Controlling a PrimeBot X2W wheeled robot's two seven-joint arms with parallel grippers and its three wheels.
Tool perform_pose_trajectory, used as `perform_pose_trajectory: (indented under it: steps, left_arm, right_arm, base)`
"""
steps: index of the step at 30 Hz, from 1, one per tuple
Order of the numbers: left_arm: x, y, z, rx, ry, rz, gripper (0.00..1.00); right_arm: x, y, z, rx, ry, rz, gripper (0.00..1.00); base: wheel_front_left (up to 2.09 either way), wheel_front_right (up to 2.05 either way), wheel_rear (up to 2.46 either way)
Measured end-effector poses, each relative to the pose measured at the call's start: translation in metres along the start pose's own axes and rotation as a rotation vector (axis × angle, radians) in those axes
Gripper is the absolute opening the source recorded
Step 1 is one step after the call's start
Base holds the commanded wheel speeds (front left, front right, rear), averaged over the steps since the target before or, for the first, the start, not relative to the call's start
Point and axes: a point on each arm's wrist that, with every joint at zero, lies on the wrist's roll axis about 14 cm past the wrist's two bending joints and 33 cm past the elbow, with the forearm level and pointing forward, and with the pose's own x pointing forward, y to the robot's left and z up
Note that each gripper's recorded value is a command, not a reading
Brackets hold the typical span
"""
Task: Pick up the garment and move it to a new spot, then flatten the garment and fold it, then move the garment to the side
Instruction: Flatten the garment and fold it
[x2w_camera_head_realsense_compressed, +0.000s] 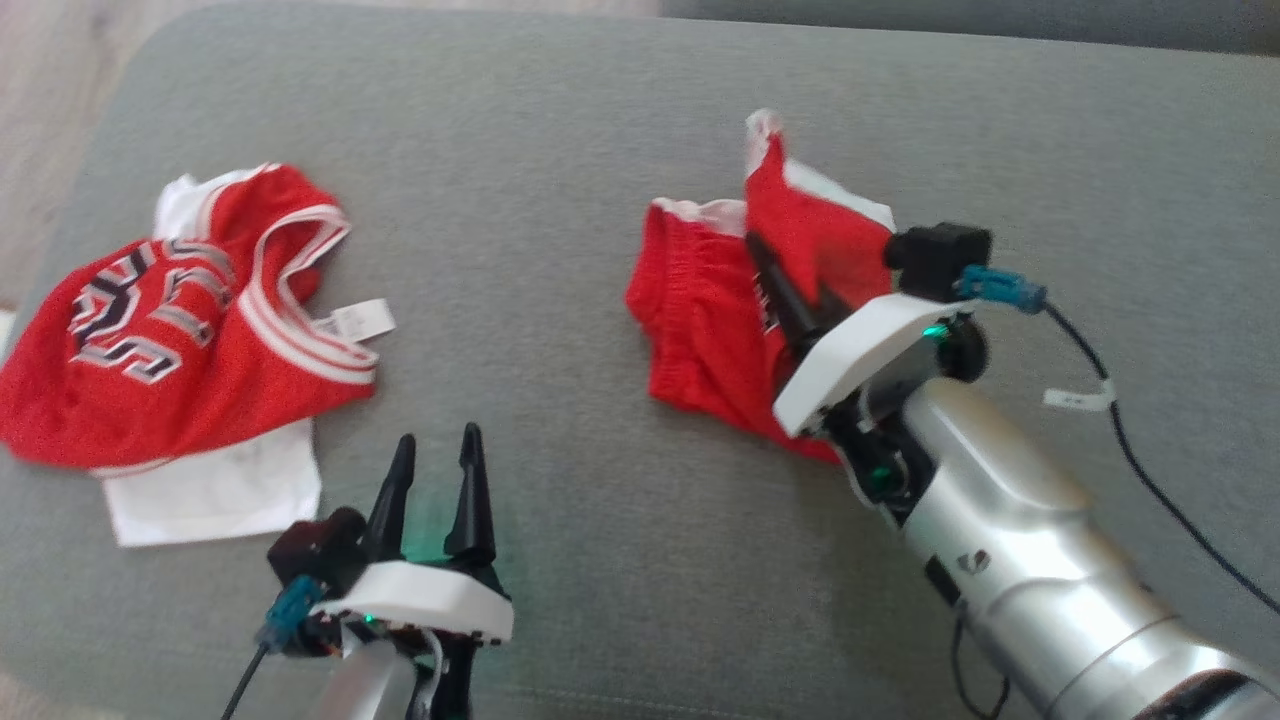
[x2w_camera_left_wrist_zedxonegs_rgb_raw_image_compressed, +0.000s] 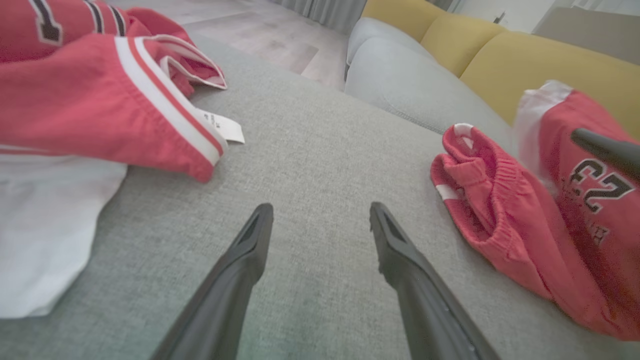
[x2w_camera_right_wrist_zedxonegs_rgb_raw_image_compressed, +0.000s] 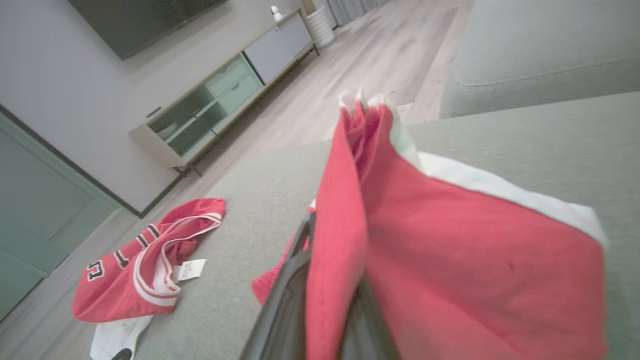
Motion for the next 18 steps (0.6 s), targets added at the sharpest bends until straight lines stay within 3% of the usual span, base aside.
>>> perform_pose_trajectory:
  steps: [1, 2, 6, 9, 12, 18]
  left_arm:
    - [0.0, 0.001, 0.002, 0.002, -0.004, 0.003, 1.0]
    - [-0.001, 0.002, 0.003, 0.005, -0.006, 0.005, 1.0]
    - [-0.002, 0.01, 0.009, 0.022, -0.023, 0.025, 1.0]
    - [-0.002, 0.009, 0.012, 0.044, -0.03, 0.021, 1.0]
    - [0.002, 0.008, 0.018, 0.063, -0.045, 0.02, 1.0]
    - [0.009, -0.002, 0.028, 0.12, -0.076, -0.01, 1.0]
  right_arm:
    - [0.002, 0.007, -0.007, 0.013, 0.024, 0.022, 0.42]
    - [0.005, 0.016, -0.011, 0.03, 0.035, 0.047, 0.95]
    - [0.011, 0.062, -0.018, 0.089, 0.047, 0.182, 1.0]
    - [0.009, 0.072, -0.015, 0.119, 0.02, 0.204, 1.0]
    - [0.003, 0.053, -0.011, 0.108, -0.017, 0.14, 1.0]
    - [-0.022, -0.023, 0.005, 0.049, -0.096, -0.094, 1.0]
  base:
    - [0.0, 0.0, 0.0]
    - [0.0, 0.0, 0.0]
    - [0.0, 0.0, 0.0]
    - [0.0, 0.0, 0.0]
    - [0.0, 0.0, 0.0]
    - [0.0, 0.0, 0.0]
